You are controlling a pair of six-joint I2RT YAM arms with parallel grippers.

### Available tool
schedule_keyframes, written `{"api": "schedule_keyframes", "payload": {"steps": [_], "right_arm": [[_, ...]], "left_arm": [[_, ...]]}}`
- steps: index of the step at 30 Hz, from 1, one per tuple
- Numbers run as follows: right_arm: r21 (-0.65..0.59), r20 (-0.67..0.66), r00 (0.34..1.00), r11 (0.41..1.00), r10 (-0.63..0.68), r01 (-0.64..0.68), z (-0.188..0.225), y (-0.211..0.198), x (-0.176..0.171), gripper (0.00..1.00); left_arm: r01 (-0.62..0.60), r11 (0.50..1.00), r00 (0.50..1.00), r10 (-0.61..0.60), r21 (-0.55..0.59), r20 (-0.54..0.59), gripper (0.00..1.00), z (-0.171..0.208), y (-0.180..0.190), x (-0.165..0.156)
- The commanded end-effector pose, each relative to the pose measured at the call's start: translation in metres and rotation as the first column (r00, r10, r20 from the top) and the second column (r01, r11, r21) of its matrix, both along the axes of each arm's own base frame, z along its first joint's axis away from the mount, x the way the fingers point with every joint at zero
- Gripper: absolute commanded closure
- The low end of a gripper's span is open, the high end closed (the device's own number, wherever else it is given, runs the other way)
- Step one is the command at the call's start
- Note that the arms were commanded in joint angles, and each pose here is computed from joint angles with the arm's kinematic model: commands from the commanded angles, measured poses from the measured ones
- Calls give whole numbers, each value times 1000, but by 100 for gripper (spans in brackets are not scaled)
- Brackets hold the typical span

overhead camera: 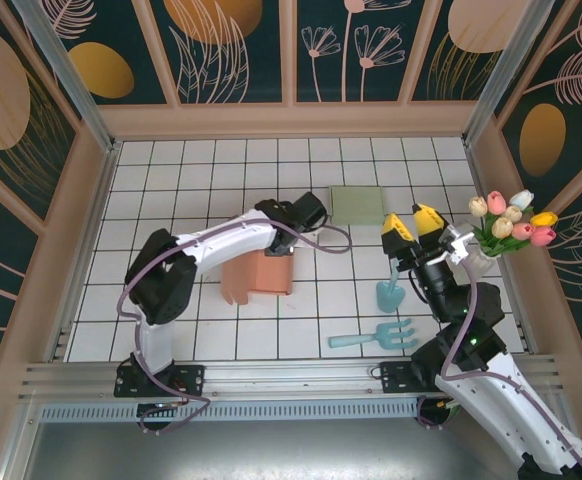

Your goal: Fold the paper box

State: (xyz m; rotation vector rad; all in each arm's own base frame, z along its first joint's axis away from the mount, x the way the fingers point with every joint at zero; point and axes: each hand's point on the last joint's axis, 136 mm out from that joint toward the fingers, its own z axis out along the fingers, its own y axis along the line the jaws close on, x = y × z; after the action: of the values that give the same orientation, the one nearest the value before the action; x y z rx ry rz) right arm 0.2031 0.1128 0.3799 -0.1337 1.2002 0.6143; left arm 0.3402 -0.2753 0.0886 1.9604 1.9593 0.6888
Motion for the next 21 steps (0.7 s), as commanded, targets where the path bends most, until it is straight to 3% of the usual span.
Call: {"api": "schedule_keyframes", "payload": {"steps": [1, 13, 21], "right_arm": [[22, 0, 1000, 1000, -22, 22, 2, -6, 0, 38], [13, -20, 999, 999, -46, 46, -4, -7, 6, 37], [2, -35, 998, 999, -45, 45, -8, -4, 10, 37]], "left_arm": [[59, 993, 998, -62, 105, 26, 100, -21, -2, 17], [71, 992, 990, -84, 106, 117, 96, -48, -32, 53], [67, 994, 985, -80, 92, 154, 72, -32, -36, 59]]}}
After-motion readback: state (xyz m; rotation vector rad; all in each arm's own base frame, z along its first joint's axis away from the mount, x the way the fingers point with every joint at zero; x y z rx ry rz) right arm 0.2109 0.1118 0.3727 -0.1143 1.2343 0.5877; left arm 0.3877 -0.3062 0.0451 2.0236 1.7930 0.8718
